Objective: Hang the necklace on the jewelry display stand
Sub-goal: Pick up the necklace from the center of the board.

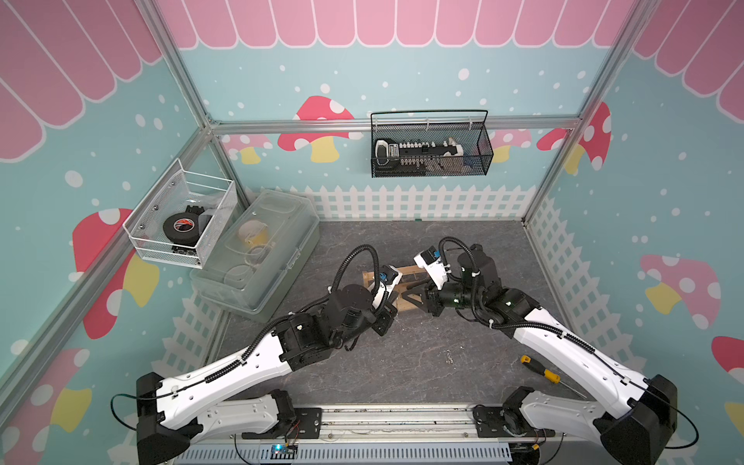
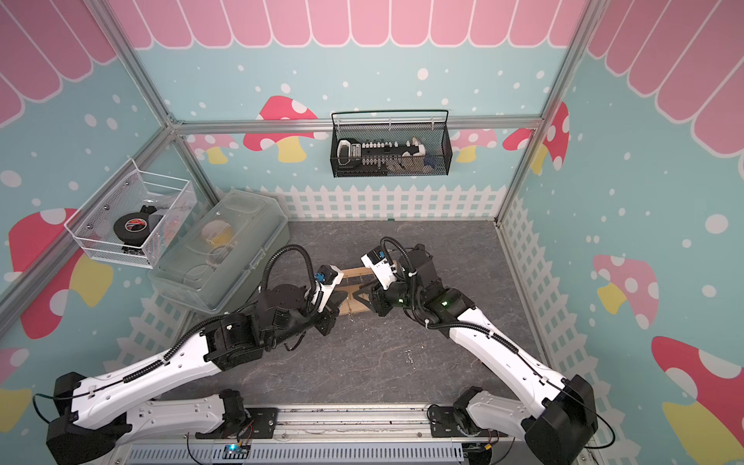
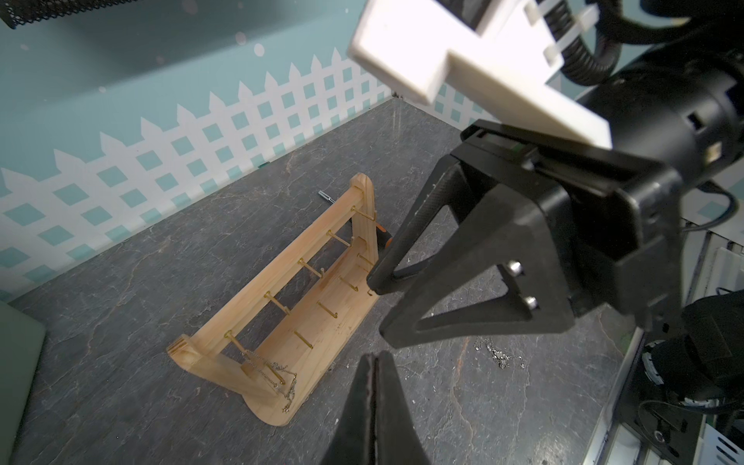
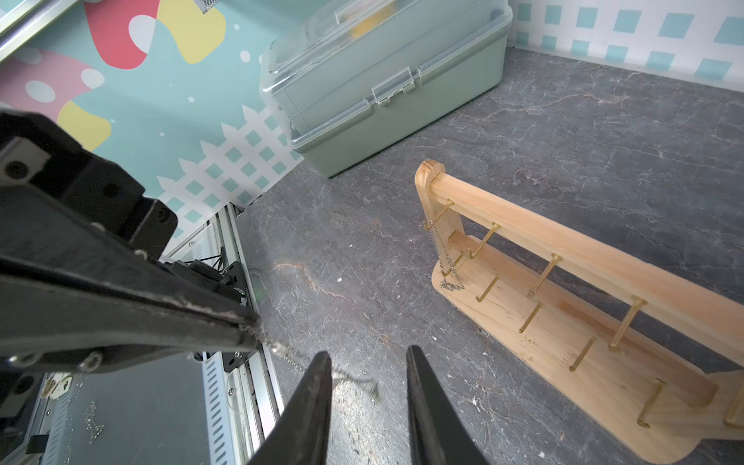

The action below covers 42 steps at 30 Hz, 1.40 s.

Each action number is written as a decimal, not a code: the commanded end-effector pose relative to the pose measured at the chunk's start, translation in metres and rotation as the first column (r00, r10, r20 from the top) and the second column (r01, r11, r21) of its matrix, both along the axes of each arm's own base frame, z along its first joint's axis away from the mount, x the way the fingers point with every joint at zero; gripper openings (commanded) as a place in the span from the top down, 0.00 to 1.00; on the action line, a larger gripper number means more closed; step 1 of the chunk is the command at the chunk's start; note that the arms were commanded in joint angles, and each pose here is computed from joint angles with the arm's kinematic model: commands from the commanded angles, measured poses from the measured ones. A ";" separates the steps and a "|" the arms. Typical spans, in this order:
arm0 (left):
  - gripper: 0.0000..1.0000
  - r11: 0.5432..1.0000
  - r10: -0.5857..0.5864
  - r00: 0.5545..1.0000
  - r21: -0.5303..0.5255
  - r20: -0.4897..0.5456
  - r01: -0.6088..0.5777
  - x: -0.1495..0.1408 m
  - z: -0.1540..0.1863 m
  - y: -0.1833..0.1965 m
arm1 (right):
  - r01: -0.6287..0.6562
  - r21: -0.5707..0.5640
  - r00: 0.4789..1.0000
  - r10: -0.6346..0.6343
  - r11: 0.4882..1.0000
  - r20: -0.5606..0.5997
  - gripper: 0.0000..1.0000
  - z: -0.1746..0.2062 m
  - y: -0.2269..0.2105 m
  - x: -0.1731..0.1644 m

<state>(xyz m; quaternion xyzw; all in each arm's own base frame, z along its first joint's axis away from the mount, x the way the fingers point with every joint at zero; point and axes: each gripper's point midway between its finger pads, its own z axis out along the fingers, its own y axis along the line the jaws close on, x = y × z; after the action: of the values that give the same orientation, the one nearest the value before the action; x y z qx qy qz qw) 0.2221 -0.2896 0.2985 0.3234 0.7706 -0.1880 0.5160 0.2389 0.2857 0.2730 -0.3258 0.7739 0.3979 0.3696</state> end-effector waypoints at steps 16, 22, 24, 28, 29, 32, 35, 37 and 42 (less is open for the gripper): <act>1.00 0.999 -0.018 0.999 0.028 0.032 0.017 0.001 0.015 -0.002 | -0.114 0.045 0.991 0.110 0.992 0.081 0.64 0.014 0.012 -0.024; 1.00 1.000 0.006 0.999 0.029 0.034 -0.007 0.005 0.017 -0.001 | -0.078 0.027 0.992 0.075 0.997 0.097 0.64 0.013 0.015 -0.023; 1.00 0.999 0.024 0.999 0.028 0.031 -0.025 0.006 0.018 0.000 | -0.068 0.013 0.993 0.066 0.998 0.102 0.62 0.012 0.013 -0.025; 1.00 0.999 0.026 0.999 0.028 0.020 -0.027 0.006 0.019 -0.001 | -0.039 -0.018 0.994 0.041 0.999 0.099 0.60 0.003 0.013 -0.026; 1.00 0.999 0.026 0.999 0.029 0.020 -0.027 0.006 0.018 -0.001 | -0.029 -0.026 0.994 0.031 0.999 0.103 0.60 0.001 0.013 -0.025; 1.00 0.998 0.055 0.998 0.038 0.032 -0.057 0.011 0.018 0.003 | 0.014 -0.047 0.993 -0.009 0.999 0.120 0.61 -0.004 0.011 -0.020; 1.00 0.997 0.063 0.997 0.038 0.033 -0.065 0.011 0.020 0.004 | 0.024 -0.044 0.991 -0.018 0.999 0.131 0.62 -0.007 0.012 -0.018; 1.00 0.997 0.060 0.998 0.039 0.031 -0.061 0.010 0.020 0.003 | 0.042 -0.045 0.990 -0.035 0.998 0.138 0.65 -0.009 0.012 -0.015; 1.00 0.998 0.052 0.998 0.033 0.028 -0.053 0.009 0.021 0.002 | 0.027 -0.043 0.990 -0.021 0.999 0.143 0.70 -0.011 0.014 -0.015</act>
<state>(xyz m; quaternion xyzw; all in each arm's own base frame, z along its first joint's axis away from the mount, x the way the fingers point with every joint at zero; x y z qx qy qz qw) 0.2324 -0.2875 0.3093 0.3124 0.7794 -0.1582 0.5196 0.2226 0.2972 0.2565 -0.3472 0.7701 0.3510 0.4039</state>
